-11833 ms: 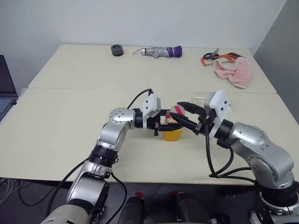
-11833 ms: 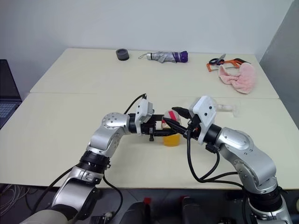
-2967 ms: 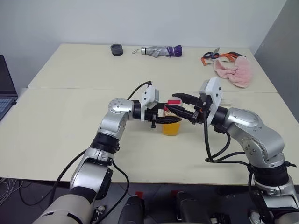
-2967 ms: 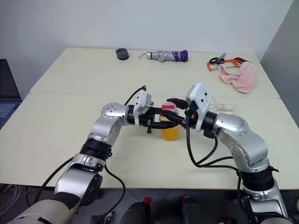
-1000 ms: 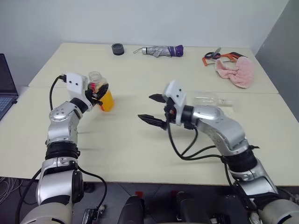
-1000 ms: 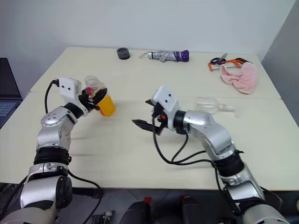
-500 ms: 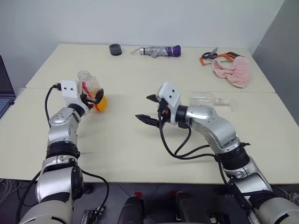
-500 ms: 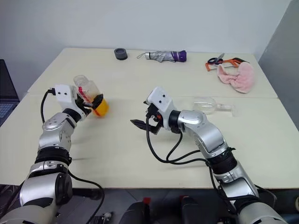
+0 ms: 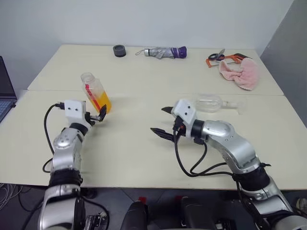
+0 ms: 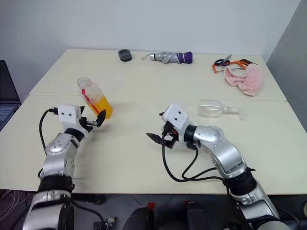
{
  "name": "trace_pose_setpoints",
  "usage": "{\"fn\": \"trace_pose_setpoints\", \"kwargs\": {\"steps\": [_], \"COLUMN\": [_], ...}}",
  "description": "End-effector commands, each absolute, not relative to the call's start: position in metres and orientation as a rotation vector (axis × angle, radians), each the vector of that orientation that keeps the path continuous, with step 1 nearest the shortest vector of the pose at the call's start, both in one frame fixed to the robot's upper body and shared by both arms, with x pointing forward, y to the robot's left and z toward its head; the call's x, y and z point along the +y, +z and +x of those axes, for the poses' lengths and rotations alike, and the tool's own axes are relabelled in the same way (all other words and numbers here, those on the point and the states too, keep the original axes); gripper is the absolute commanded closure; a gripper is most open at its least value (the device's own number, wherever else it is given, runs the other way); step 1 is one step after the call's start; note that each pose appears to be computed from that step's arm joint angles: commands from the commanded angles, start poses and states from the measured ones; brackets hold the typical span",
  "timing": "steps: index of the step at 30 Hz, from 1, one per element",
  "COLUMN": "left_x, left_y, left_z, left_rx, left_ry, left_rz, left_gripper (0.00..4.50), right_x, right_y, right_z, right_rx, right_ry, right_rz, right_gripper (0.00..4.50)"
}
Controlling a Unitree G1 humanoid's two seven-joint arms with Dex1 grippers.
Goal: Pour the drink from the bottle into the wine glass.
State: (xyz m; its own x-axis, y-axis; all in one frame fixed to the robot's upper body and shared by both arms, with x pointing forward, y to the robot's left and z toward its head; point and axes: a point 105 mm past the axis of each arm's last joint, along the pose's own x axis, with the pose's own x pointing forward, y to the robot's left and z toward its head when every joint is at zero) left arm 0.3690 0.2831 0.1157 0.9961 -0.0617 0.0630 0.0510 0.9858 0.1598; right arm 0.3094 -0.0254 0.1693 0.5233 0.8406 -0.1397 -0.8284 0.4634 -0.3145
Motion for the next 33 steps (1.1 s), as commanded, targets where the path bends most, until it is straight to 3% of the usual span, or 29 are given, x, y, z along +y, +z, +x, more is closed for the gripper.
{"fn": "trace_pose_setpoints", "kwargs": {"steps": [1,7,12,16,22,26,33], "left_x": [0.281,0.219,0.162,0.141,0.119,0.099,0.086], "left_y": [0.135,0.116,0.123,0.138,0.149,0.154,0.157], "left_z": [0.350,0.310,0.312,0.322,0.325,0.317,0.305], "left_rx": [-0.146,-0.123,-0.136,-0.169,-0.181,-0.188,-0.165], "left_ry": [-0.015,-0.194,-0.466,-0.612,-0.771,-0.901,-1.065], "left_rz": [0.192,0.226,0.239,0.262,0.268,0.251,0.230], "left_gripper": [0.04,0.04,0.04,0.04,0.04,0.04,0.04], "right_x": [-0.036,-0.081,-0.128,-0.160,-0.186,-0.194,-0.211], "right_y": [0.190,0.197,0.193,0.186,0.181,0.160,0.142], "right_z": [0.299,0.298,0.314,0.337,0.364,0.374,0.390], "right_rx": [-0.143,-0.118,-0.005,0.061,0.023,-0.004,-0.054], "right_ry": [0.997,0.852,0.683,0.542,0.368,0.298,0.119], "right_rz": [-0.408,-0.429,-0.520,-0.667,-1.033,-1.301,-1.473], "right_gripper": [0.00,0.00,0.00,0.00,0.00,0.00,0.00]}}
